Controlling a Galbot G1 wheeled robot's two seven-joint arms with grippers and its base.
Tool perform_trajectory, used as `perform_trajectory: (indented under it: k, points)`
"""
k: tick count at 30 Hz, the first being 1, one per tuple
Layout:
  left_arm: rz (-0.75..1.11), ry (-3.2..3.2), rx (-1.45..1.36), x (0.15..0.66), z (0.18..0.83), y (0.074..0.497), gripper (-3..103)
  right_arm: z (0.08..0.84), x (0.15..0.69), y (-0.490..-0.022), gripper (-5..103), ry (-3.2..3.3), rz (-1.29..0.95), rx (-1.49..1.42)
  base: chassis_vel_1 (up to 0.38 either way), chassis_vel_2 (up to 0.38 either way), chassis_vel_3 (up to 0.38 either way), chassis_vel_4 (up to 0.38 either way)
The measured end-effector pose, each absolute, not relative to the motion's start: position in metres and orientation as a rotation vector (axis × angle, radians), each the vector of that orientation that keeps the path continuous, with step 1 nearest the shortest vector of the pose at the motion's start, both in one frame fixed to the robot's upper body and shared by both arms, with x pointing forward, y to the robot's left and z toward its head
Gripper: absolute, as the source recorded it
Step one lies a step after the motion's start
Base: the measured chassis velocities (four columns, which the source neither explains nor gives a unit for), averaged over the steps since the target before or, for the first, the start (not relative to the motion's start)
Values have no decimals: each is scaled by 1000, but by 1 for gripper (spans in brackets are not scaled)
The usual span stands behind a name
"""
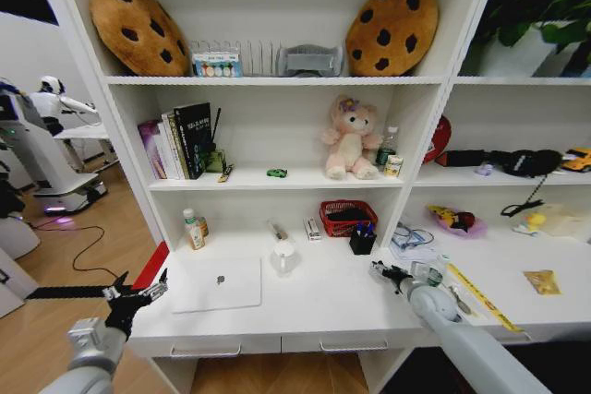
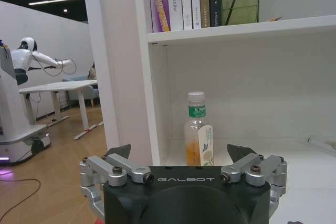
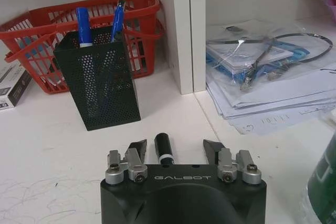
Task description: Organize the objects on the table.
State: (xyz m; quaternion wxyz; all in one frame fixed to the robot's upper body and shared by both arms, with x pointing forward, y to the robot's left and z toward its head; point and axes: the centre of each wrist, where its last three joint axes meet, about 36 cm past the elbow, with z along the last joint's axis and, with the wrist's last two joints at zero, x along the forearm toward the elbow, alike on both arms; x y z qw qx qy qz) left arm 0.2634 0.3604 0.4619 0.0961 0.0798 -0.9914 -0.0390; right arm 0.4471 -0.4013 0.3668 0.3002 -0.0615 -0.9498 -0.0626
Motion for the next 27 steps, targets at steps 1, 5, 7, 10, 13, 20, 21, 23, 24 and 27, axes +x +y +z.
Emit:
perform_trajectory:
  k: [1, 5, 7, 10, 13, 20, 21, 23, 24, 27]
  points:
    - [-116, -2937, 236, 263, 462, 360, 100, 366, 447, -403, 57, -2515, -163, -161, 0, 0, 0, 0]
    - [-116, -2937, 236, 263, 462, 360, 100, 364, 449, -406, 41, -2509, -163, -168, 0, 0, 0, 0]
    - [-116, -2937, 236, 263, 462, 360, 100, 364, 450, -406, 36, -2509, -164, -165, 0, 0, 0, 0]
    - [-115, -2937, 236, 263, 462, 360, 100, 367, 450, -403, 25, -2516, -168, -151, 0, 0, 0, 0]
    - [-116, -2937, 236, 263, 462, 360, 100, 368, 450, -401, 14, -2528, -163, -152, 0, 0, 0, 0]
    - [-116, -2937, 236, 263, 462, 360, 100, 389, 449, -382, 11, -2601, -154, -110, 0, 0, 0, 0]
    - [-116, -2937, 236, 263, 462, 360, 100, 389, 449, -382, 11, -2601, -154, -110, 0, 0, 0, 0]
    - [-116, -2937, 236, 263, 462, 360, 100, 396, 446, -375, 11, -2619, -157, -84, 0, 0, 0, 0]
    - [-116, -2937, 236, 263, 462, 360, 100, 402, 444, -370, 11, -2633, -161, -65, 0, 0, 0, 0]
    - [-116, -2937, 236, 263, 462, 360, 100, 419, 441, -355, 11, -2680, -190, 3, 0, 0, 0, 0]
